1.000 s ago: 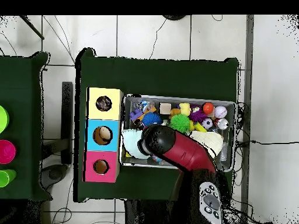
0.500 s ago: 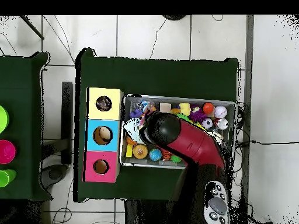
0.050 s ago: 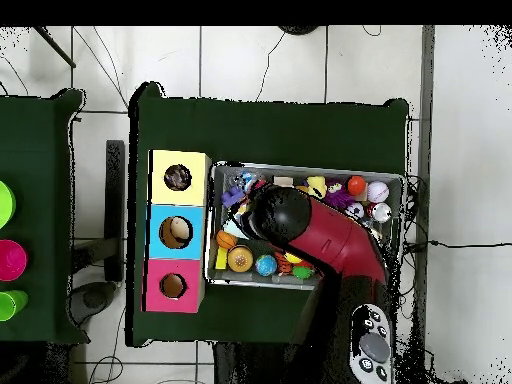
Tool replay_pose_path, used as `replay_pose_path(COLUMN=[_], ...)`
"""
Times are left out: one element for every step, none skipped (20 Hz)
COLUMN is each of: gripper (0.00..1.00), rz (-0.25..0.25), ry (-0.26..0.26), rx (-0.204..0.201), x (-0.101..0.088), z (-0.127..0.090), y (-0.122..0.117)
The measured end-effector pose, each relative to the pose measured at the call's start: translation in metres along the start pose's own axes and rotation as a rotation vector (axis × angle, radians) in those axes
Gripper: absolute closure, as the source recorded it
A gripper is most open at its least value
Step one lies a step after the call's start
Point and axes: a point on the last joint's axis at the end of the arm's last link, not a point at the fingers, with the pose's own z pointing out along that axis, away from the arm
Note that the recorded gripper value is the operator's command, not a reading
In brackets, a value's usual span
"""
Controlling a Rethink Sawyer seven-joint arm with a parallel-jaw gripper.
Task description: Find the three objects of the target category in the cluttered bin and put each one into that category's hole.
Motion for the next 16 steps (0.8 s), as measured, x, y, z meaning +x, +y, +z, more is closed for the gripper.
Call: replay_pose_path(gripper=[1.00,1.00,1.00,1.00,1.00,1.00,1.00,1.00,1.00,1.00,1.00,1.00,1.00,1.00,1.00,1.00], rz=[0.000,0.000,0.000,0.000,0.001,0.005,0.007,0.013,0.018,0.021,0.024,0.029,0.035,0.043,0.044,0.046], ry=[0.000,-0.001,-0.003,-0.004,-0.004,-0.005,-0.005,-0.005,-0.004,-0.005,-0.006,-0.008,-0.012,-0.020,-0.022,-0.025], rx=[0.001,0.003,0.004,0.006,0.008,0.012,0.014,0.017,0.020,0.022,0.024,0.027,0.032,0.042,0.046,0.051], x=[0.000,0.000,0.000,0.000,0.000,-0.002,-0.002,-0.005,-0.007,-0.009,-0.011,-0.014,-0.019,-0.029,-0.031,-0.035], z=[0.002,0.004,0.008,0.012,0.015,0.021,0.023,0.027,0.030,0.032,0.034,0.036,0.039,0.044,0.045,0.046], y=[0.000,-0.001,-0.001,-0.002,-0.003,-0.006,-0.007,-0.010,-0.014,-0.017,-0.020,-0.024,-0.031,-0.045,-0.050,-0.056])
